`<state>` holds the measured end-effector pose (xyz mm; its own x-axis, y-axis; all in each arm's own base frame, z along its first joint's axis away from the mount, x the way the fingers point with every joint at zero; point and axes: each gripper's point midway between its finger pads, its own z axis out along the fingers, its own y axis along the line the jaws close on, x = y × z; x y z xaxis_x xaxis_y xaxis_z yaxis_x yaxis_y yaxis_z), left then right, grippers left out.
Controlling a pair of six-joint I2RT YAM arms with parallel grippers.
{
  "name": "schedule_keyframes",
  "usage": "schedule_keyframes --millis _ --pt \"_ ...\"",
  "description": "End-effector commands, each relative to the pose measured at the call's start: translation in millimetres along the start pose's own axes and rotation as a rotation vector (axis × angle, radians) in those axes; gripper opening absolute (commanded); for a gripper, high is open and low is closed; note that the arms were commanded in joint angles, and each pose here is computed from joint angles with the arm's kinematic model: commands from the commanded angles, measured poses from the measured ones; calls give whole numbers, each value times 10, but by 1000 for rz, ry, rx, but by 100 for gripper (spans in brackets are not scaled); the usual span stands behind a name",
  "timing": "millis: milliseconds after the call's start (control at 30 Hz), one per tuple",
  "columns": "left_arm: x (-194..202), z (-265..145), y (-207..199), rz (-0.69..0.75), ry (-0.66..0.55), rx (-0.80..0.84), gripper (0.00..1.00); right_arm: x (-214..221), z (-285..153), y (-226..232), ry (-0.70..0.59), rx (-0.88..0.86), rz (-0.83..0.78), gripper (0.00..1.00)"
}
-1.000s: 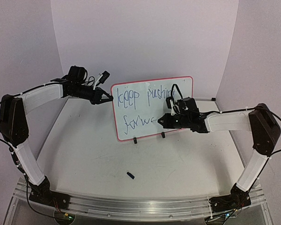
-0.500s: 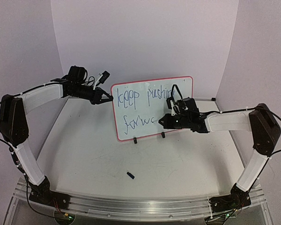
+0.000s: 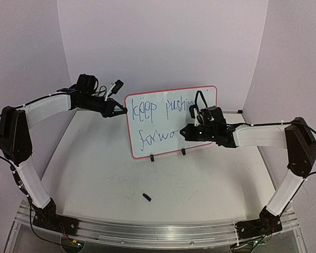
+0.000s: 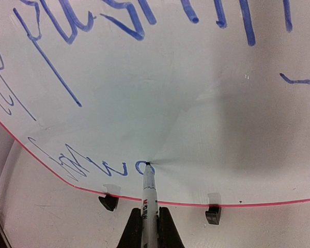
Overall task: Write a sentence on the whiteboard
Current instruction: Write a sentence on the whiteboard stand.
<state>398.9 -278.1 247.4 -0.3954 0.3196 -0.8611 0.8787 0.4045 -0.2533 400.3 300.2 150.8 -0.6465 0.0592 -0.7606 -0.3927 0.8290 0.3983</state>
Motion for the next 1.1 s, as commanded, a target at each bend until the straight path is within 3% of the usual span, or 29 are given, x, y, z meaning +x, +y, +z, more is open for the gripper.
schedule_keyframes --millis 0,467,1067 --pt "123 47 -103 -24 59 20 0 -387 -113 76 -109 -1 -10 0" --pt "132 52 -104 -25 62 21 0 13 43 -115 -17 37 13 0" --pt "128 51 -108 -23 61 21 0 157 144 -243 23 86 17 0"
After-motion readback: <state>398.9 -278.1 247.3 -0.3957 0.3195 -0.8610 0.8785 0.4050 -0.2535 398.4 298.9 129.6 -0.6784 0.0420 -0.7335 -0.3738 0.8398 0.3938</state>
